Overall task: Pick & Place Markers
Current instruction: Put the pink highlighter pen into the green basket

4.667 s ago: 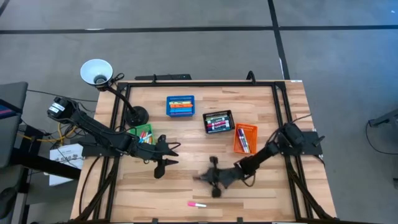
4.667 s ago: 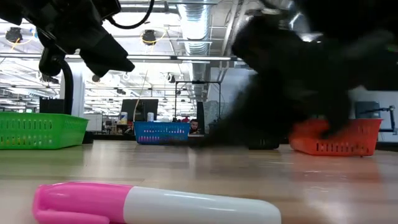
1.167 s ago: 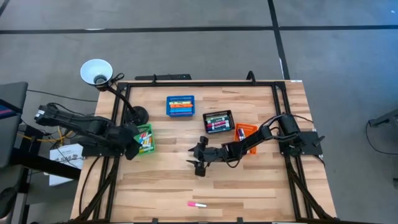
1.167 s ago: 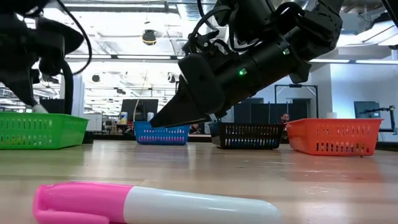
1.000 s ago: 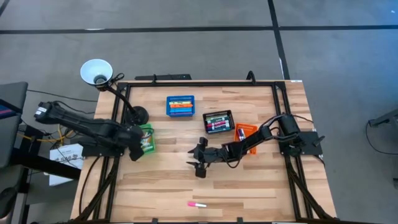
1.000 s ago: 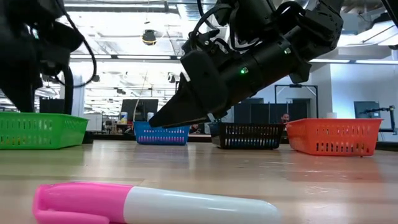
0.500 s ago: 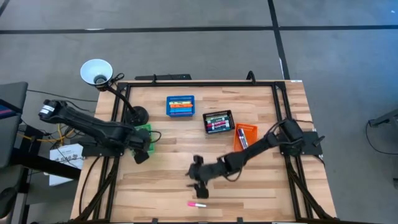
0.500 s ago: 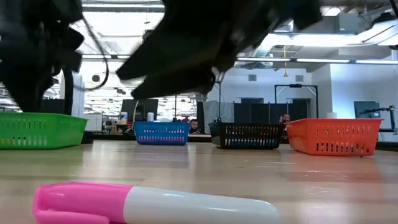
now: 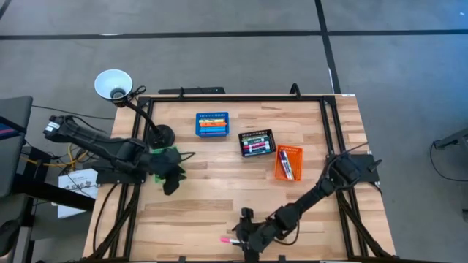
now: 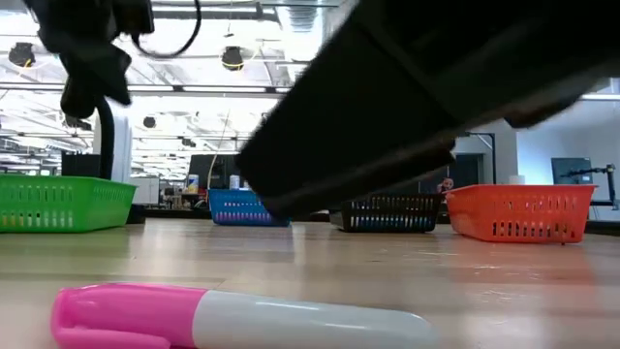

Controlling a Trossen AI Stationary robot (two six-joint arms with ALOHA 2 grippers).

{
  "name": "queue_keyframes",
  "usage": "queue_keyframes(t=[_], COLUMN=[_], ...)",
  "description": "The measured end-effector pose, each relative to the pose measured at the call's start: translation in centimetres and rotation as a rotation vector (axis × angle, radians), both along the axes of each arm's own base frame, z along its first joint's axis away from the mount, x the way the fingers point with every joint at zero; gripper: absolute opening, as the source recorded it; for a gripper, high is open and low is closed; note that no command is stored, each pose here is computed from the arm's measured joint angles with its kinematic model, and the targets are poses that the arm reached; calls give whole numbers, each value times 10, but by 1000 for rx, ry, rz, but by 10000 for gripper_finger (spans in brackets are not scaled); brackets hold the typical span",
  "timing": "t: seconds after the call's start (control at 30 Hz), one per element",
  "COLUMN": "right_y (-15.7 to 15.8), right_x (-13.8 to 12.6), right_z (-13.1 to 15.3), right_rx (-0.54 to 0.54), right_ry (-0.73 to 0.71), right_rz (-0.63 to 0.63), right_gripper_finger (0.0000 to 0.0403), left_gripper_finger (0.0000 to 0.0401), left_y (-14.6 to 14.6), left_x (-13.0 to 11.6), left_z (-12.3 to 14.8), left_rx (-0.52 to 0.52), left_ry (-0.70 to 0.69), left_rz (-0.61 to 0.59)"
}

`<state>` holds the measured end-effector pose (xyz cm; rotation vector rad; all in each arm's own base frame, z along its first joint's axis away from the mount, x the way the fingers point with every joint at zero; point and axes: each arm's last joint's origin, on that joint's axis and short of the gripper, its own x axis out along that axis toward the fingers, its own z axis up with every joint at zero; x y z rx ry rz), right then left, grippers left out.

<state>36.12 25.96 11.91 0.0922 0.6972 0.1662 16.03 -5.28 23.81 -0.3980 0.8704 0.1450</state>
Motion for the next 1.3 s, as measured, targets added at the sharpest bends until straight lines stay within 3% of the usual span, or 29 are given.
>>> queue_keyframes(t=[0.23, 0.43, 0.73, 0.9, 1.07, 1.3], right_y=[-4, -2, -5, -6, -3, -5], right_x=[4, 2, 4, 18, 32, 32], right_z=[-13, -13, -14, -25, -23, -24], right_rx=[31, 50, 72, 93, 20, -76], right_ry=[40, 56, 82, 120, 202, 187], right_rz=[-36, -6, 19, 55, 49, 16], right_gripper_finger=[225, 225, 225, 220, 199, 165], left_gripper_finger=[106, 104, 104, 104, 104, 104], left_y=[-17, -25, -25, -26, -26, -26], left_x=[10, 12, 13, 13, 13, 13], left_z=[12, 18, 19, 20, 20, 20], left_rx=[-40, 6, 19, 29, 50, 49], left_ry=[-181, -271, -292, -302, -303, -308], left_rz=[-83, -137, -155, -167, -185, -187])
